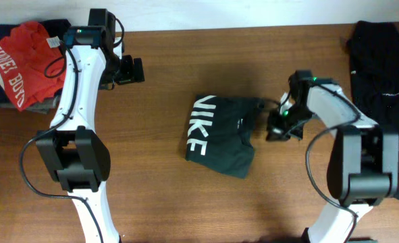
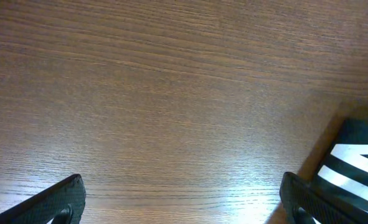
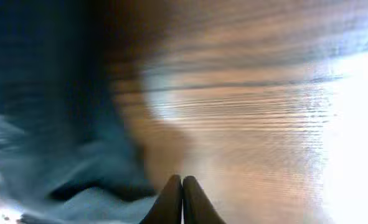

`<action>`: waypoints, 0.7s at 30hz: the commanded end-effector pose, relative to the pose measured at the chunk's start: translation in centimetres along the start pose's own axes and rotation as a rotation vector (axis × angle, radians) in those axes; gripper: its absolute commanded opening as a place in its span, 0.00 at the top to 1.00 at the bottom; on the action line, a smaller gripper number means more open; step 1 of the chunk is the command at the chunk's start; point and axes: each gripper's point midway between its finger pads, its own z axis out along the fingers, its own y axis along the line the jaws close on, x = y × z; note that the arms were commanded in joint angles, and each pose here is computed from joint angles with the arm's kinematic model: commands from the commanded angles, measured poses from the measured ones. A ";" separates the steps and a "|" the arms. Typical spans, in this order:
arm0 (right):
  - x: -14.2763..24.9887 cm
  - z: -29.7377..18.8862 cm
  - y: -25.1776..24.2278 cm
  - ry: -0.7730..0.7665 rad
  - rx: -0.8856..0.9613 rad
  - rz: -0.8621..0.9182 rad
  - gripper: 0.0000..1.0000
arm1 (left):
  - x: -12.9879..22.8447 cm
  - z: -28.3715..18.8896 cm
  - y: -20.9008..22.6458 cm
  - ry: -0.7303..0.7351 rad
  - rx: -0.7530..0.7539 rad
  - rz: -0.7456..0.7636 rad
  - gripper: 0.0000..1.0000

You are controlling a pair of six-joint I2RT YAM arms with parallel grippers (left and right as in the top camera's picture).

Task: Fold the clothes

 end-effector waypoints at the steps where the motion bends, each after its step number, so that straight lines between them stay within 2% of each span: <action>1: -0.5 -5.6 4.6 -0.137 -0.127 -0.187 0.53 | -0.1 -0.8 0.4 -0.017 -0.008 -0.013 0.01; 2: -0.4 -5.7 4.8 -0.144 -0.125 -0.215 0.28 | -0.1 -0.8 0.4 -0.018 -0.008 -0.013 0.01; 3: -0.4 -5.7 4.7 -0.147 -0.110 -0.242 0.18 | -0.1 -0.8 0.4 -0.020 -0.008 -0.013 0.01; 4: -0.4 -5.4 4.5 -0.144 -0.097 -0.252 0.16 | -0.2 -0.8 0.4 -0.020 -0.008 -0.013 0.01; 9: -0.6 -2.2 3.3 -0.122 -0.087 -0.249 0.18 | -0.1 -0.8 0.4 -0.019 -0.008 -0.013 0.01; 13: -0.6 0.5 3.3 -0.116 -0.150 -0.269 0.27 | -0.1 -0.8 0.4 -0.018 -0.008 -0.013 0.01; 17: 0.2 1.2 4.8 -0.116 -0.267 -0.414 0.27 | -0.1 -0.8 0.4 -0.019 -0.008 -0.013 0.01; 21: 0.8 2.0 5.1 -0.117 -0.284 -0.497 0.28 | -0.1 -0.8 0.4 -0.018 -0.008 -0.013 0.01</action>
